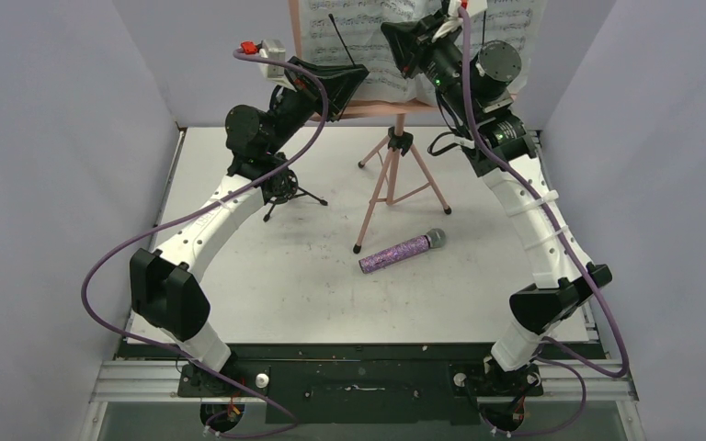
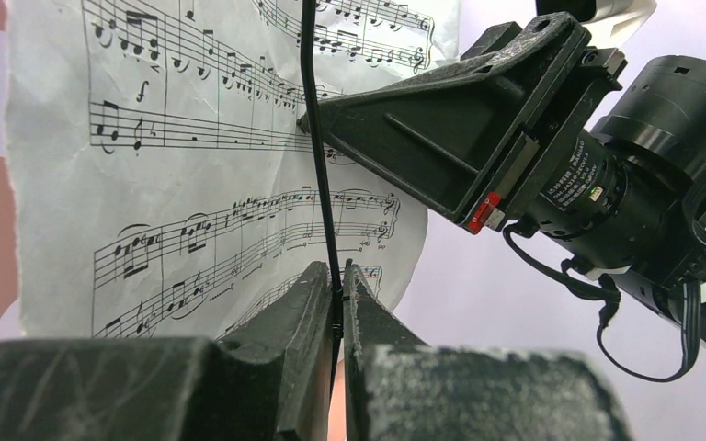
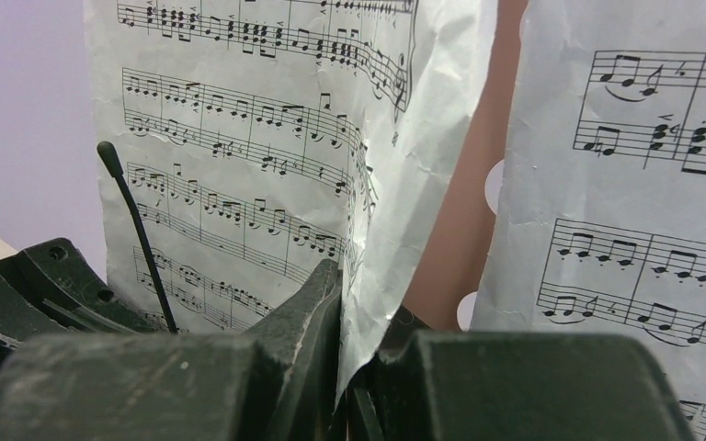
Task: Set up the instrument practice props
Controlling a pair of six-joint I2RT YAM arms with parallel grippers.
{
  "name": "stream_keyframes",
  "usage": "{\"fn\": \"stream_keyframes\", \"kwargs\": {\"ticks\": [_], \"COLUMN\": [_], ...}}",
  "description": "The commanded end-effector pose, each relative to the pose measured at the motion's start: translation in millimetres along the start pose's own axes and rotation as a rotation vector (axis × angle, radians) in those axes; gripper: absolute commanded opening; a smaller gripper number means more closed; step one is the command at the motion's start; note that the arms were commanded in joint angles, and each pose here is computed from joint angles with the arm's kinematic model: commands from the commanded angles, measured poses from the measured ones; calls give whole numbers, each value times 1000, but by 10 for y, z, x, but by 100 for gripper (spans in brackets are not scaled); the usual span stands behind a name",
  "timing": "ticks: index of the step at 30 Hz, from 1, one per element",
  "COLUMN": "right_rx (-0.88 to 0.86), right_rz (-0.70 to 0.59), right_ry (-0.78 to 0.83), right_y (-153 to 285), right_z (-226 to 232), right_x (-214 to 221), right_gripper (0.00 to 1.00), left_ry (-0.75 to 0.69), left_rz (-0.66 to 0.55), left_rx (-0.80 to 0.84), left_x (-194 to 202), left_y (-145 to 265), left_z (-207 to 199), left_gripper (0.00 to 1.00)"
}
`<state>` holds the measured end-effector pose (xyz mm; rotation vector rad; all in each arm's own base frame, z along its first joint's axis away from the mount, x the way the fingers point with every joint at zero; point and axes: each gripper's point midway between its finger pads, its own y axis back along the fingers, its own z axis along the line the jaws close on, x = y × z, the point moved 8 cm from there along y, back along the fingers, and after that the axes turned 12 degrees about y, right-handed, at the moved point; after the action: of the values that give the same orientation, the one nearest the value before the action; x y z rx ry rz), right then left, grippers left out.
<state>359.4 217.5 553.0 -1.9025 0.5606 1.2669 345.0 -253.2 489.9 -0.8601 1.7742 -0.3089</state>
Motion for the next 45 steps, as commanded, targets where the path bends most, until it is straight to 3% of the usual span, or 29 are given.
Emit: {"fn": "stream_keyframes", "kwargs": {"ticks": [1, 27, 31, 33, 37, 45], "right_rx": [-36, -83, -55, -39, 3, 44], "right_rz": [-27, -68, -80, -81, -82, -97], "right_ry": [23, 43, 42, 41, 34, 20], "right_y": [13, 155, 161, 175, 218, 315], "right_z": [122, 275, 260, 252, 221, 183], "right_x": [-65, -96, -138, -161, -216, -337], "right_gripper": [5, 5, 7, 17, 26, 29], "left_ry": [-92, -163, -162, -162, -165, -172], "left_rz": [-88, -100, -110, -114, -121, -152], "left_rx": [134, 83, 66, 62, 51, 29], "left_x": [-369, -435, -442, -445, -458, -513], "left_y": [-90, -7, 7, 12, 21, 39], "left_z": [-421, -458, -450, -450, -452, -476], "left_gripper": [0, 0, 10, 16, 22, 29]}}
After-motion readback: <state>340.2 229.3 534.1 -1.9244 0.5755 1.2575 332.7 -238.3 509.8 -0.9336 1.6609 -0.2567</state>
